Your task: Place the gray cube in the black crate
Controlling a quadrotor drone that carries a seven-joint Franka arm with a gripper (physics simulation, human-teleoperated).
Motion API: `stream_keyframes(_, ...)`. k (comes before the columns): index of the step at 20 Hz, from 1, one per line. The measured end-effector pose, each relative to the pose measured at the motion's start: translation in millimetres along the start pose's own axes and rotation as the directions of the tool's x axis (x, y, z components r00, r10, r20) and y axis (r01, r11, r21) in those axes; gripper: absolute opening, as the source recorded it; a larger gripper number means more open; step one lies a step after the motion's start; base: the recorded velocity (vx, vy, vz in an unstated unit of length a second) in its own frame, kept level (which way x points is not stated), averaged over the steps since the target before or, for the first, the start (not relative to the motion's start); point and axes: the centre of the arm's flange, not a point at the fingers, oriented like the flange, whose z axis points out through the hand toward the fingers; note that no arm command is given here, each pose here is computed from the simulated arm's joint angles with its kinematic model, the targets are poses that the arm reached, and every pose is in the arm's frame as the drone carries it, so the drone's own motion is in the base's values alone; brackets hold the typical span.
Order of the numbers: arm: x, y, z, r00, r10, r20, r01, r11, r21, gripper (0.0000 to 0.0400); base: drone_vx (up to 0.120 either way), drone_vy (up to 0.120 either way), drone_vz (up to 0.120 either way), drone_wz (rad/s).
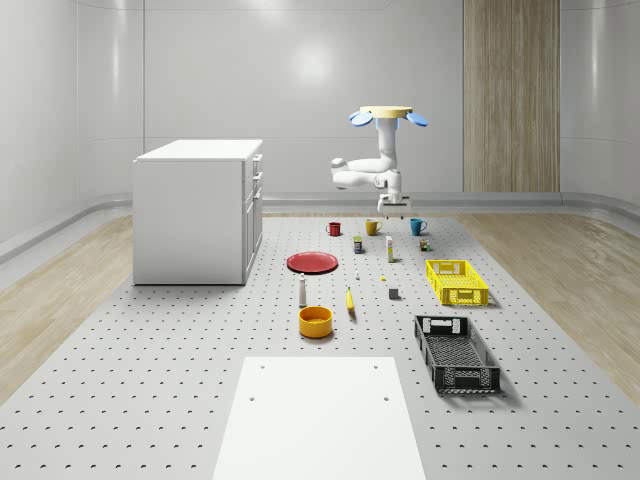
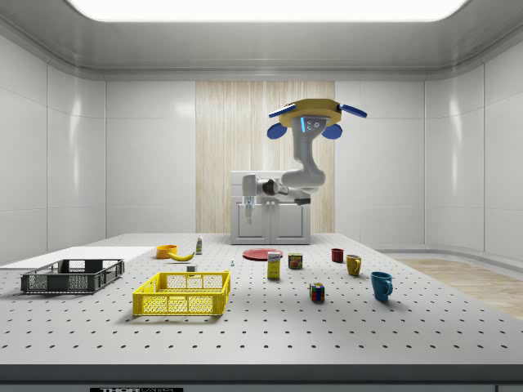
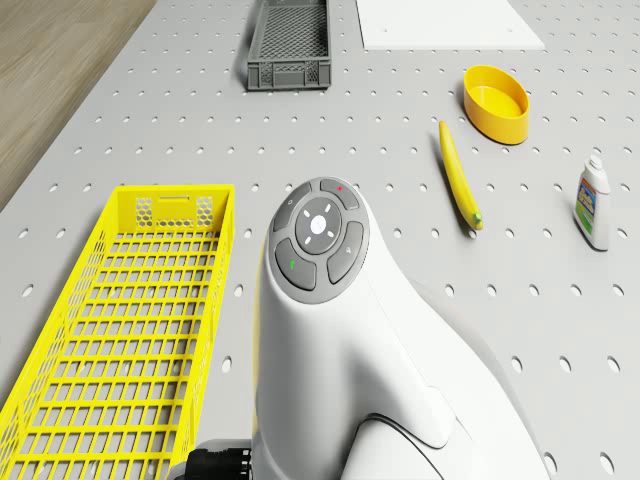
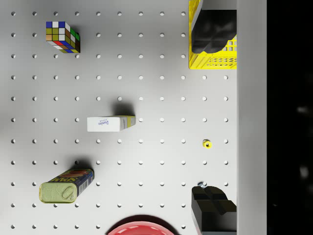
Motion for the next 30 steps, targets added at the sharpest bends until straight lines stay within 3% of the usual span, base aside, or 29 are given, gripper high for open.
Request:
stream_keyframes(8,0.0,0.0,0.0,1.000,0.000,0.000,0.000,1.000,0.000,0.0400,0.120,0.000,-0.105,0.000)
stream_keyframes(14,0.0,0.0,0.0,1.000,0.000,0.000,0.000,1.000,0.000,0.0400,0.120,-0.120,-0.120,0.000)
stream_keyframes(30,0.0,0.0,0.0,1.000,0.000,0.000,0.000,1.000,0.000,0.0400,0.120,0.000,-0.105,0.000)
